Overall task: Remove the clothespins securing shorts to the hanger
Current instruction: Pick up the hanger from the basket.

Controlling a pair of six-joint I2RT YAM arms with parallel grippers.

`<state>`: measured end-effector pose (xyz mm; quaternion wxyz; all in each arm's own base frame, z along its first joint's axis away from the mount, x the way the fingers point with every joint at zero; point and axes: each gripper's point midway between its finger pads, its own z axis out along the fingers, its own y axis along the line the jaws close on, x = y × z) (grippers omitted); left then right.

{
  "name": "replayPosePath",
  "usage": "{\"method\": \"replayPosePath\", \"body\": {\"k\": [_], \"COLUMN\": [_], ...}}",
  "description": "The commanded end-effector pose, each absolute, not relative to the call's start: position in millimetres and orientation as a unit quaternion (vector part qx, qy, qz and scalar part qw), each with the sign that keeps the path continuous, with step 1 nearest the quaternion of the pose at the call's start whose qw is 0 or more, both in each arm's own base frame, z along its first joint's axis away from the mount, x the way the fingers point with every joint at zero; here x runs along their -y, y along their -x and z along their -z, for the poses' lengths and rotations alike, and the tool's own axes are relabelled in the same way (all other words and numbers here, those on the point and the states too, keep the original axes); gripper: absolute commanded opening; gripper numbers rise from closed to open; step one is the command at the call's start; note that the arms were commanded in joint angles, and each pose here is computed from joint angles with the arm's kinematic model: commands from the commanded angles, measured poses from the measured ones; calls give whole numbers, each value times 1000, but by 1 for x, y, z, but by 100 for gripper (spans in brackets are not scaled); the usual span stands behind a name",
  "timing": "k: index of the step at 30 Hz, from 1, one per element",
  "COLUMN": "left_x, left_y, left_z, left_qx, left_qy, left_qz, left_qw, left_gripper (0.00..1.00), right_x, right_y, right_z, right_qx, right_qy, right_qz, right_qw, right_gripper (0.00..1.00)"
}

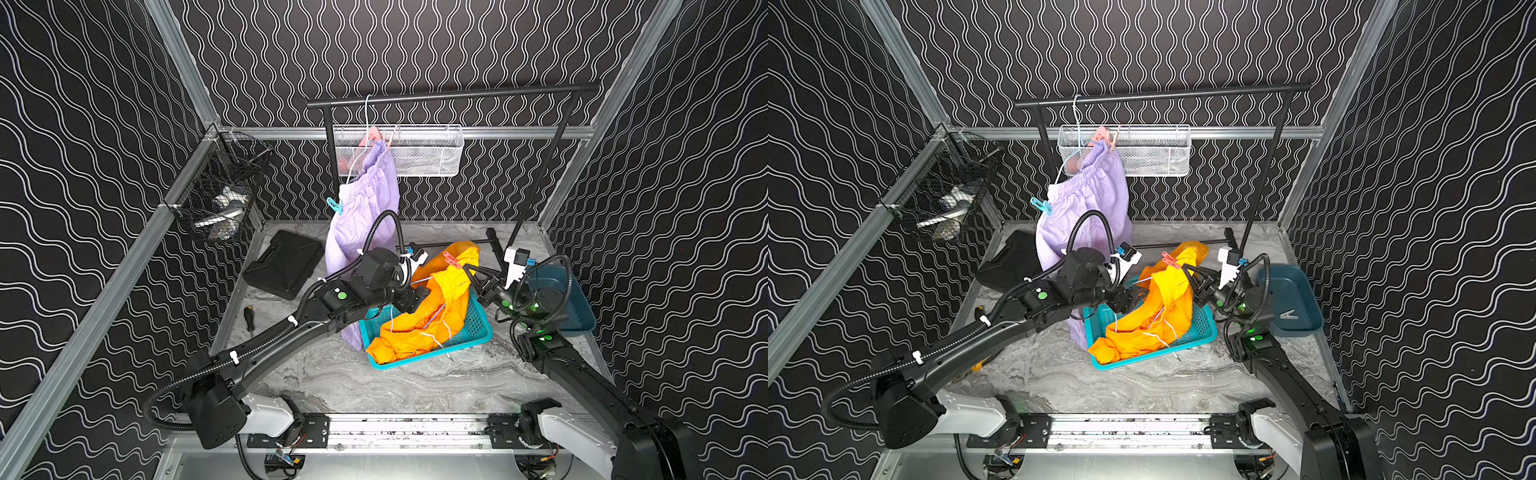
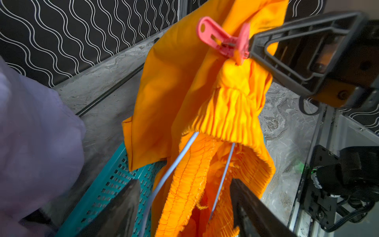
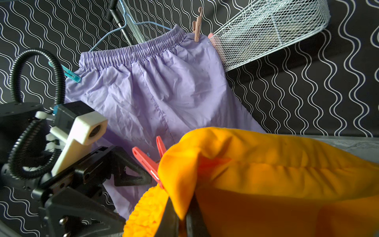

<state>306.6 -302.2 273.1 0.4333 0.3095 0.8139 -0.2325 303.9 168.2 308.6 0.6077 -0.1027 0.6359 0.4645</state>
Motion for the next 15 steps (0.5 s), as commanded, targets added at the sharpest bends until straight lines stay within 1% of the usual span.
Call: {"method": "replayPosePath", "body": {"k": [1,5,6,8,10,13,15], "left_x": [311,317,318,321,323,324,325], "left_y": [-309,-310,-311,-309,-305,-299,-295], "left_z": [-280,-276,-275,-274,-272,-269,-270], "left_qx": [-794,-788,-786,-781,-779,-776,-772], "left_qy": [-344,-370,-374,-385,-394,-402,-407], "left_qz": [238,244,247,262,276,288,297], "left_qw": [440,428,426,416,402,390,387], "left_gripper": [74,73,71,64,59,46,40], "right_x": [-173,-174,-175,-175,-175,-175,-175], "right_y": [-295,-293,-293,-294,-294,-295,-297], "right_z": [-321,-322,-321,-321,-322,-323,-322], "right_qx": [-612,-609,-608,-607,-605,-605,-607], "right_qy": [127,132,133,133,132,132,130], "right_qz": [-477,-484,-486,-488,-487,-485,-485], "right_qw": [617,615,613,613,616,617,617], "right_gripper": [2,2,2,2,2,2,2]}}
